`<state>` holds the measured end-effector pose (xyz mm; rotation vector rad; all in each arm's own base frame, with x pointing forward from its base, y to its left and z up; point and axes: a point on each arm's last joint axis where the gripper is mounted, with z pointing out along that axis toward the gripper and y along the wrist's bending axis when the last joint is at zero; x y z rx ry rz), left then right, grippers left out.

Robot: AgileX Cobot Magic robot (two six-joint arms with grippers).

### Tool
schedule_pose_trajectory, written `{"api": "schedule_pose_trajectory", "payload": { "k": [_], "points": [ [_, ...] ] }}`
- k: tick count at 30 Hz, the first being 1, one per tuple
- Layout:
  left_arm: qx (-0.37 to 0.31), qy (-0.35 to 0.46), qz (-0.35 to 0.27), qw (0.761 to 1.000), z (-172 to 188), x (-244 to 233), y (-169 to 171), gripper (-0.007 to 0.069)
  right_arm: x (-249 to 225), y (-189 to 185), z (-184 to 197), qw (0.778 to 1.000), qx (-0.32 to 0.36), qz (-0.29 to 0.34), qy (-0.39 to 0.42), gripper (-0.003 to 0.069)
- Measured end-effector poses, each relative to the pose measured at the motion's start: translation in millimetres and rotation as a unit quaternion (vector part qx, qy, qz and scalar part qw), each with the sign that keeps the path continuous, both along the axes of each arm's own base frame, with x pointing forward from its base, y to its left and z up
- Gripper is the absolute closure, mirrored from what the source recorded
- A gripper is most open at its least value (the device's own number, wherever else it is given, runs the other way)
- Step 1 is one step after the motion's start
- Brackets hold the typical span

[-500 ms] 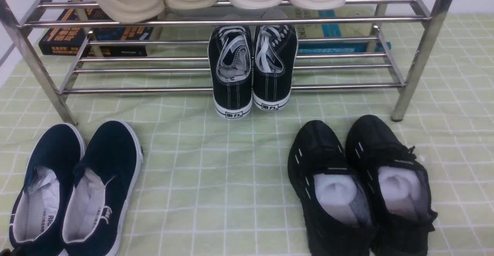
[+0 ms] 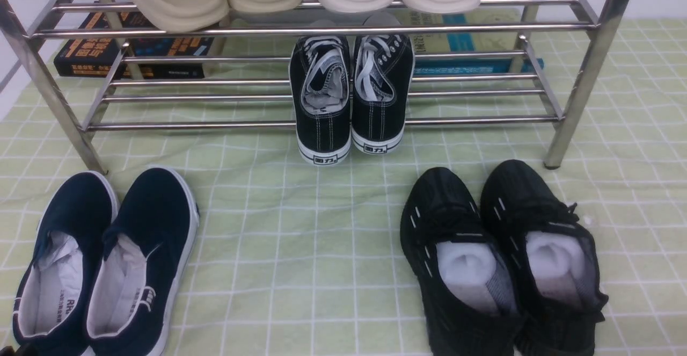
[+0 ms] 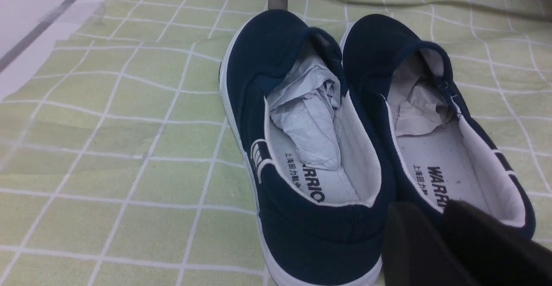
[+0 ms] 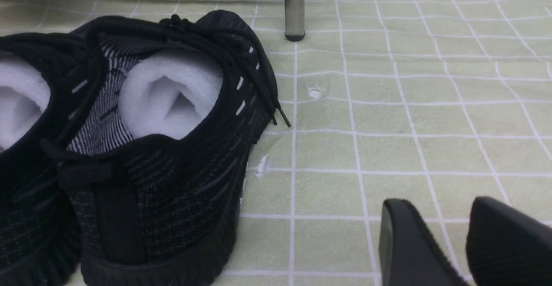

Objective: Take the shoes off the shelf with your hand from the green coffee tablecloth.
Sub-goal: 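Grasp the leftmost shoe on the bottom shelf of the shoe rack with the left gripper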

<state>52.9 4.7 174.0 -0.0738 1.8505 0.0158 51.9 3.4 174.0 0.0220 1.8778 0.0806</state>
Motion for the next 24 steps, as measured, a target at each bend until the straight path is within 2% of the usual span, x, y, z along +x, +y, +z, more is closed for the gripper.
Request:
{"api": "schedule_pose_trajectory", "payload": {
  "k": [13, 15, 17, 20, 21, 24],
  "points": [
    [0.0, 0.0, 0.0, 1.0, 0, 0, 0, 0.0466, 0, 0, 0, 1.0, 0.0, 0.0, 0.0, 0.0422],
    [-0.018, -0.001, 0.002, 1.0, 0, 0, -1, 0.0466, 0, 0, 0, 1.0, 0.0, 0.0, 0.0, 0.0422],
    [-0.069, -0.003, 0.006, 0.998, 0, 0, -2, 0.0466, 0, 0, 0, 1.0, 0.0, 0.0, 0.0, 0.0422],
    [-0.204, -0.004, 0.02, 0.979, 0, 0, -7, 0.0465, 0, 0, 0, 1.0, 0.0, 0.0, 0.0, 0.0422],
    [-0.316, -0.001, 0.031, 0.948, 1, 0, -11, 0.0465, 0, 0, 0, 1.0, 0.0, 0.0, 0.0, 0.0422],
    [-0.499, 0.012, 0.052, 0.865, 2, 0, -17, 0.0463, 0, 0, 0, 1.0, 0.0, 0.0, 0.0, 0.0422]
  ]
}}
